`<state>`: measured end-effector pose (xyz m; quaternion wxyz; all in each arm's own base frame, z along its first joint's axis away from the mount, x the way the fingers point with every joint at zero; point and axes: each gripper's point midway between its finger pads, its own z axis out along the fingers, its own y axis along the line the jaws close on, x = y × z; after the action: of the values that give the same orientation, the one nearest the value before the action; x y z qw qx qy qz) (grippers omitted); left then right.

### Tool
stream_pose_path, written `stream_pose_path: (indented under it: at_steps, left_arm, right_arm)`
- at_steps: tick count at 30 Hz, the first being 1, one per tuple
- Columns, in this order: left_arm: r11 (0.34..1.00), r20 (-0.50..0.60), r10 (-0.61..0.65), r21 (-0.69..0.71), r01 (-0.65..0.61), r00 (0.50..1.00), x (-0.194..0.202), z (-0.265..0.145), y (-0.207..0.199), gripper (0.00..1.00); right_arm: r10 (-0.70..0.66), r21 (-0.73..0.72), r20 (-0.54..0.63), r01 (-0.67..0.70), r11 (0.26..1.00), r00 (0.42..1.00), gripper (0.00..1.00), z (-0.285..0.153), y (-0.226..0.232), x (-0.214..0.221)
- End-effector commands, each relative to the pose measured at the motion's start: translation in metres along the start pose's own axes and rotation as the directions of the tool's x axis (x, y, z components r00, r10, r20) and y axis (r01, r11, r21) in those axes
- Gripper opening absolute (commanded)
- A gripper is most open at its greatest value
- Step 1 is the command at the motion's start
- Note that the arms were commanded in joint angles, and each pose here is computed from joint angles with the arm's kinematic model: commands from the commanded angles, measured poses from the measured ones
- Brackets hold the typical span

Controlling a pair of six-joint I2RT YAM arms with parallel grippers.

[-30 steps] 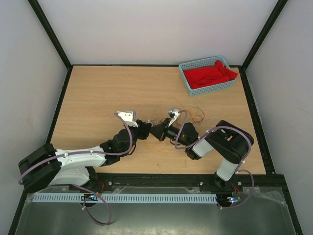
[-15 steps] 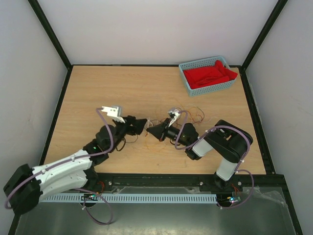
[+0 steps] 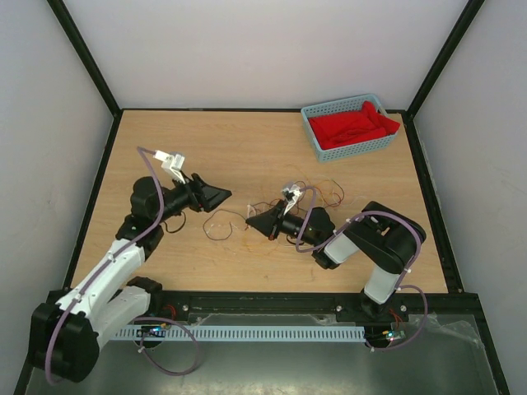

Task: Zip-tie the wires
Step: Tie the cable at the center of the board.

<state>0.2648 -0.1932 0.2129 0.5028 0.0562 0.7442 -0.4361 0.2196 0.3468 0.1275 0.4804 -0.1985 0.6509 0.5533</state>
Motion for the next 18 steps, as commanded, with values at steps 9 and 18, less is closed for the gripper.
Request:
stream_pose_path:
  at_steps: [9, 18]
  left_arm:
    - [0.965, -0.151, 0.088, 0.258, -0.047, 0.985, 0.008, -0.002, -0.019, 0.69]
    - [0.925, 0.176, 0.292, 0.199, -0.325, 0.94, 0.023, -0.001, 0.019, 0.61]
  right_arm:
    - [0.013, -0.087, 0.044, -0.009, 0.996, 0.999, 0.0, -0.007, 0.016, -0.018]
    - [0.073, -0.12, 0.041, -0.067, 0.99, 0.997, 0.0, -0.015, 0.018, -0.031]
